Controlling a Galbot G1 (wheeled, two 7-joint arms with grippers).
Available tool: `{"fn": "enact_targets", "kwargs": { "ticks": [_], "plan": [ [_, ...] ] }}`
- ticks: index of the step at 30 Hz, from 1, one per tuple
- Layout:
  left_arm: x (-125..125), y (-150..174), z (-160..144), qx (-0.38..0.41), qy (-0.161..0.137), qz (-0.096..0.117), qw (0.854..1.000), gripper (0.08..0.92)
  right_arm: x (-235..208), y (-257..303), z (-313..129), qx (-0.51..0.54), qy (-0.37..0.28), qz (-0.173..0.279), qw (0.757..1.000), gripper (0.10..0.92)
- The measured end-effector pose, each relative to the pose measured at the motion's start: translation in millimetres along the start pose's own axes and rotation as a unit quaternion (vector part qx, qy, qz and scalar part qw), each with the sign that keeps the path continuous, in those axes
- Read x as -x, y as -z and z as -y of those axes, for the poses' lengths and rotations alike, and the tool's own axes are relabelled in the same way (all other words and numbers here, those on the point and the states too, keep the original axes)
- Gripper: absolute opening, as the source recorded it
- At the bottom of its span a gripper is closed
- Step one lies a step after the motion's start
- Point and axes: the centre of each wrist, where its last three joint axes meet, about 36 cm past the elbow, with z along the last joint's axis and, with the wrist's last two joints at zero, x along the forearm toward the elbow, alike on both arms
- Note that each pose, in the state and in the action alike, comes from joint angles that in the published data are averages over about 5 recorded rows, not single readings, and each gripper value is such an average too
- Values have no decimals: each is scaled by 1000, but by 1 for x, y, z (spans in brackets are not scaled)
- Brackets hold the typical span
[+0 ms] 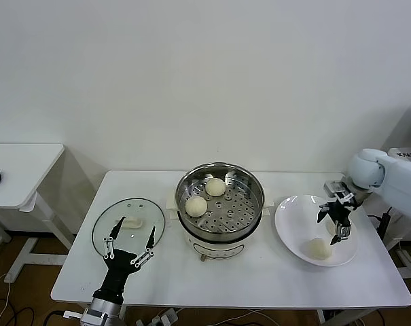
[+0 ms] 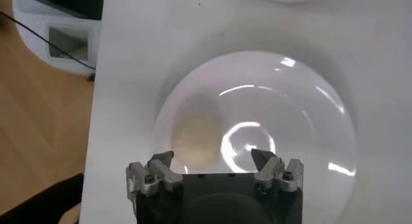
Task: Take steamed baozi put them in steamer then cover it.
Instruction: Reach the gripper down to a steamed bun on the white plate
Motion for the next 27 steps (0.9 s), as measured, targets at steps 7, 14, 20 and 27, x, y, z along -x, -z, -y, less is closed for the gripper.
{"fn": "enact_targets", "kwargs": {
  "ticks": [7,14,20,27],
  "plan": [
    [0,-2,-1,1,2,-2,1000,823,26,-4,-2,8,5,4,1000,823],
    [-1,-3,-4,4,5,-3,1000,823,46,-6,-2,12,10,4,1000,823],
    [-1,-5,-5,4,6,-4,1000,823,55,-6,-2,15,11,4,1000,822],
    [-1,-5,-5,4,8,-3,1000,823,60,-6,-3,19,10,6,1000,714]
  ]
}}
